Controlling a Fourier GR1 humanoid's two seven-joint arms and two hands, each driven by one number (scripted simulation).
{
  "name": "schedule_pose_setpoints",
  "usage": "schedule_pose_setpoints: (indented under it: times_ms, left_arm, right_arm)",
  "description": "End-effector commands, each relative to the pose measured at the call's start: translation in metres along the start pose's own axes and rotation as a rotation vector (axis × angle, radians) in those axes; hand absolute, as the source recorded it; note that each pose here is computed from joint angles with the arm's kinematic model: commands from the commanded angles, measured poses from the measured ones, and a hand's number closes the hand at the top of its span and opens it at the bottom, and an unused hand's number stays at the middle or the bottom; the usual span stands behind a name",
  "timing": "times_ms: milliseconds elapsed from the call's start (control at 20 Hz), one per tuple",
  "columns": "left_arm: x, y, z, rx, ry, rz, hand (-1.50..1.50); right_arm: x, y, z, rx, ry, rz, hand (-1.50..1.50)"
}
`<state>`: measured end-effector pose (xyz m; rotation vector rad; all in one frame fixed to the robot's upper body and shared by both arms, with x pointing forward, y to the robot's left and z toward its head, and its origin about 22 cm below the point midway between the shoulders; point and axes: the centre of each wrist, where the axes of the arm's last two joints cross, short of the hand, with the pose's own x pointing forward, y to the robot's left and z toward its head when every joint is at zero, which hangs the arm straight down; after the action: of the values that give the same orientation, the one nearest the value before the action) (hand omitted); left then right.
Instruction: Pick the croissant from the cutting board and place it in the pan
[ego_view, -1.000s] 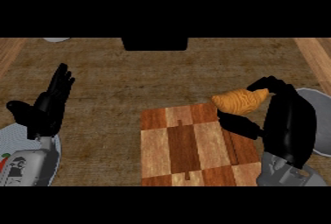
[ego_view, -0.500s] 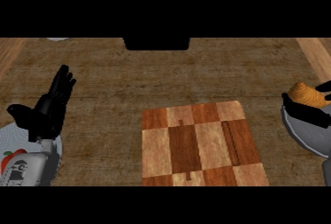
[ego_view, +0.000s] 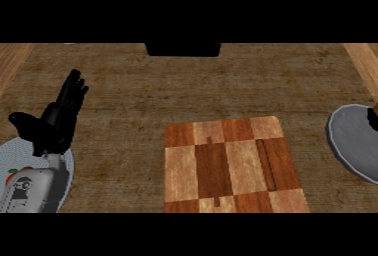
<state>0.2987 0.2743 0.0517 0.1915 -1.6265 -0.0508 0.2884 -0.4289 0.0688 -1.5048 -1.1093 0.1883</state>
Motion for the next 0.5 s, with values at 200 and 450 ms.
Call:
schedule_pose_setpoints:
  times_ms: [200, 450]
  left_arm:
    - [0.004, 0.014, 0.002, -0.021, -0.011, -0.010, 0.00]
    - [0.006, -0.004, -0.002, -0.025, -0.009, -0.010, 0.00]
  right_arm:
    - [-0.058, 0.028, -0.031, 0.032, 0.038, -0.006, 1.50]
    - [-0.055, 0.050, -0.020, 0.300, 0.166, -0.257, -1.50]
